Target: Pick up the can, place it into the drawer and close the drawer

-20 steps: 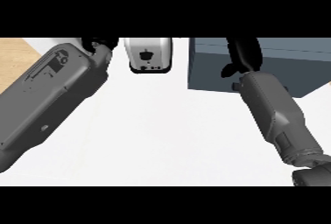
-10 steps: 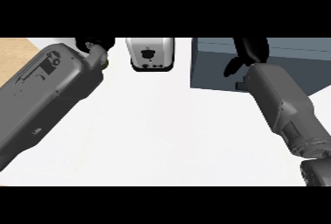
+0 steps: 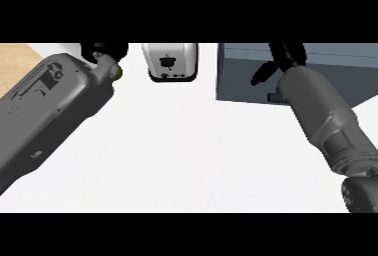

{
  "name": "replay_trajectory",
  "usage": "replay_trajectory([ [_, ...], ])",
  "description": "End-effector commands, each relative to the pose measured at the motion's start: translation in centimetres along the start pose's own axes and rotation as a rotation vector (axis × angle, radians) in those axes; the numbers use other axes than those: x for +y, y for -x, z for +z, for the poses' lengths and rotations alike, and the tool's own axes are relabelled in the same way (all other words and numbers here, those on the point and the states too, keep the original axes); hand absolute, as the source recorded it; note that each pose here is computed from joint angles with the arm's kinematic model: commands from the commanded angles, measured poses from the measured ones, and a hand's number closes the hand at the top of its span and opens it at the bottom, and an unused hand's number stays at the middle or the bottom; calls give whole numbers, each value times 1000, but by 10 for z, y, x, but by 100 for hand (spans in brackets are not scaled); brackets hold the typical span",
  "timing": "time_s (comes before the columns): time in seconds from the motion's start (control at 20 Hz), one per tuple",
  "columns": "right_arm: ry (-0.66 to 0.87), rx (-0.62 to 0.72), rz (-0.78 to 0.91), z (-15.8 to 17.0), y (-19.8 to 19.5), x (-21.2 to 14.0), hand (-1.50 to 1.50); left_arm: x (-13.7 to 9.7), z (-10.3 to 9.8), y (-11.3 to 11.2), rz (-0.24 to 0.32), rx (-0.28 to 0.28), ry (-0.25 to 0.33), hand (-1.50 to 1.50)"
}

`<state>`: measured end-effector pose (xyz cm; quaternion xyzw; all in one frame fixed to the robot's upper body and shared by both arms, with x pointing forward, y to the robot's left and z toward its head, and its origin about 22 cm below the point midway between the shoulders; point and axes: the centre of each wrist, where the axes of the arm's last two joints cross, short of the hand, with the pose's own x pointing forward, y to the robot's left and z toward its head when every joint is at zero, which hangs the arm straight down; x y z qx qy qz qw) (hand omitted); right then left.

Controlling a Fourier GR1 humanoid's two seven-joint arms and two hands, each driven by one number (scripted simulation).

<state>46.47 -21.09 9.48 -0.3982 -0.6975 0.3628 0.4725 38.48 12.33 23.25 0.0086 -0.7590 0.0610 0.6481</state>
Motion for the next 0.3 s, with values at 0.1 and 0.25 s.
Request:
replay_trajectory([
  [0.1,96,42,-378,-17,-31,-7,-150,3,6,5,-3,2,-8,-150],
  [0.25,113,29,-400,-21,-30,-15,-150,-4,10,1,0,-7,12,-150],
])
